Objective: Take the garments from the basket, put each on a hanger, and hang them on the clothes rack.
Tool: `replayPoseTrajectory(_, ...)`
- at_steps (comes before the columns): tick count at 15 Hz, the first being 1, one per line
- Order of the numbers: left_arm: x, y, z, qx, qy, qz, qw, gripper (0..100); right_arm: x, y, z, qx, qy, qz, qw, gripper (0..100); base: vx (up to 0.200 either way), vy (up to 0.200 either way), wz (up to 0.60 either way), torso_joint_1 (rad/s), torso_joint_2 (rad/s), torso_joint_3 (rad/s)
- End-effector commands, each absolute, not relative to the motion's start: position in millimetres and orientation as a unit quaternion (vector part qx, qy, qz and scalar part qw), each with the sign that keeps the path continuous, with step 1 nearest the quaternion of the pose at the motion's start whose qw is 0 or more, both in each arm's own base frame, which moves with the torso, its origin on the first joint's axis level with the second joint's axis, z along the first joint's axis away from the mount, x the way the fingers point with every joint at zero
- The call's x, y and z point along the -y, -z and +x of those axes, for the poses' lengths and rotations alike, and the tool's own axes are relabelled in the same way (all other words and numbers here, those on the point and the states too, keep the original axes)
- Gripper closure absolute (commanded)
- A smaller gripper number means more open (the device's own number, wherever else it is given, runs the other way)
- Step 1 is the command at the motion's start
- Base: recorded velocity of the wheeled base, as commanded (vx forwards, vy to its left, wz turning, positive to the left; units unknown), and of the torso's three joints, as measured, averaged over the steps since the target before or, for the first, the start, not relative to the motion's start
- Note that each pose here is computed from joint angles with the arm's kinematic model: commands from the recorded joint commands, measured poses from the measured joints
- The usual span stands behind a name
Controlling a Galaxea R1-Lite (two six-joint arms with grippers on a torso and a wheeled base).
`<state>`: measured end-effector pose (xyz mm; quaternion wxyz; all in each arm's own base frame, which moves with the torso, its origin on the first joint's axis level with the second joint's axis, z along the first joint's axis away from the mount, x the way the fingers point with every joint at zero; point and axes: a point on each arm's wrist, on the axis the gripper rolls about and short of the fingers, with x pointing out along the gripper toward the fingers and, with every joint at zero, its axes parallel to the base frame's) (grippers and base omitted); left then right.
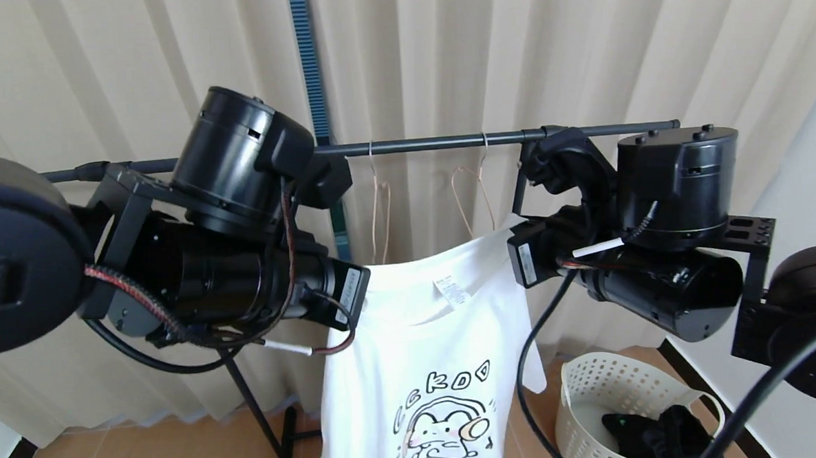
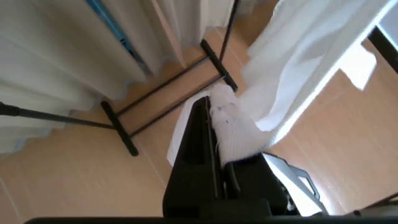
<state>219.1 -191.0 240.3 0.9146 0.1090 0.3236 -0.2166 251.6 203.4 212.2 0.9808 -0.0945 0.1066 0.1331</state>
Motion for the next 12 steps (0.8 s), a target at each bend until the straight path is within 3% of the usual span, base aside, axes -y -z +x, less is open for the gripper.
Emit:
replayPoseTrajectory(1, 197.3, -228.0, 194.2, -0.340, 0.247, 0.128, 0.898, 100, -222.0, -202.3, 270.7, -0.094, -0.131, -0.053, 0.986, 100, 0.000, 0.000, 0.00, 0.000, 0.00, 0.000)
replayPoseTrajectory(5, 226.6, -210.5, 179.4, -0.372, 0.285, 0.104, 0.877, 100, -244.9, -198.5, 275.4, -0.035, -0.151, -0.003, 0.988, 100, 0.000, 0.000, 0.00, 0.000, 0.00, 0.000)
replayPoseTrajectory(7, 245.3, -208.2, 179.4, -0.363, 0.309, 0.070, 0.876, 100, -246.4, -201.6, 275.4, -0.027, -0.153, 0.017, 0.988, 100, 0.000, 0.000, 0.00, 0.000, 0.00, 0.000)
replayPoseTrajectory(12, 259.0, -199.6, 179.9, -0.361, 0.310, 0.046, 0.878, 100, -246.3, -202.6, 275.2, -0.026, -0.153, 0.018, 0.988, 100, 0.000, 0.000, 0.00, 0.000, 0.00, 0.000)
